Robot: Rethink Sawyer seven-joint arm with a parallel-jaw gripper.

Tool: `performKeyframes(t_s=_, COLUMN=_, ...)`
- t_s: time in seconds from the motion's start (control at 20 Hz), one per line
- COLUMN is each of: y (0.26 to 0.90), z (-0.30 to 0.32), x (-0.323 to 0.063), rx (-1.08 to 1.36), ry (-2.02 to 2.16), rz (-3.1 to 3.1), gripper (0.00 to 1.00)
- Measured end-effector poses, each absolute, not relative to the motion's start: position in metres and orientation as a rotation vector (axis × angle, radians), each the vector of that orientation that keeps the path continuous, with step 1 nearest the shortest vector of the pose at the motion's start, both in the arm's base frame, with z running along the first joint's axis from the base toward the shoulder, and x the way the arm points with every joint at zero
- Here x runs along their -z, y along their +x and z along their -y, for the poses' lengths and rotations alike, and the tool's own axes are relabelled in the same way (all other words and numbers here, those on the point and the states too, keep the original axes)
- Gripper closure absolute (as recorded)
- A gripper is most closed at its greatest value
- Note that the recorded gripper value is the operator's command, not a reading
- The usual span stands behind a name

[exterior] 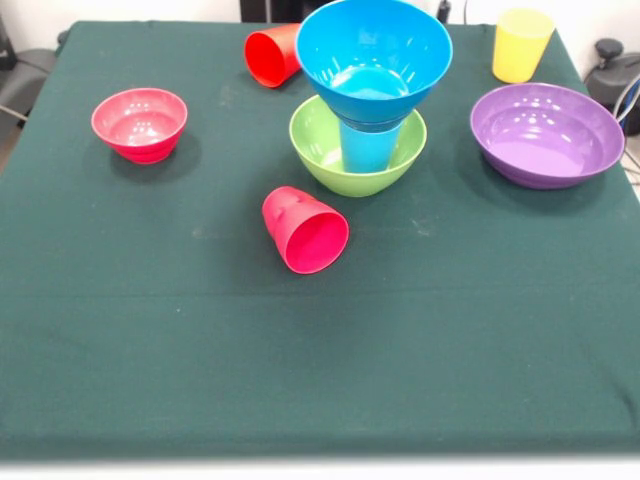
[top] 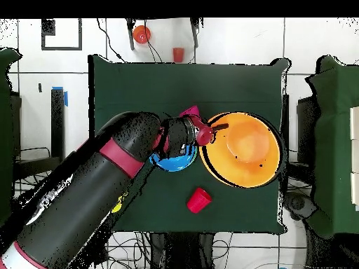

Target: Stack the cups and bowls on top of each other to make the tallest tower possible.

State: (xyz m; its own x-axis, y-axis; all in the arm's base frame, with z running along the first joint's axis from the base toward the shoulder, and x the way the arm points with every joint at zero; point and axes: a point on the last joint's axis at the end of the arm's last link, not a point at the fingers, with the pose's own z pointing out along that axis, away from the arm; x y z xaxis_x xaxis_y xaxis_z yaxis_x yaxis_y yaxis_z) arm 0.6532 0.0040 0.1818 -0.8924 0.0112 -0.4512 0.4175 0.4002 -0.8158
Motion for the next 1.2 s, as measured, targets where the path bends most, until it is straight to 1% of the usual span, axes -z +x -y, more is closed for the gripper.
performKeyframes(t_s=0.25, y=0.656, z=0.001, x=-0.198, rx=1.458, ry=0.421, rz=-2.29, gripper=1.0)
performKeyframes(t_s=0.45, y=0.661, z=0.008, x=-0.221, rx=1.421, ry=0.468, rz=-2.275, gripper=1.0)
performKeyframes(t_s=0.75, y=0.663, z=0.01, x=-0.241, rx=1.388, ry=0.5, rz=-2.261, gripper=1.0)
performKeyframes(t_s=1.2, y=0.664, z=0.008, x=-0.244, rx=1.372, ry=0.508, rz=-2.264, gripper=1.0)
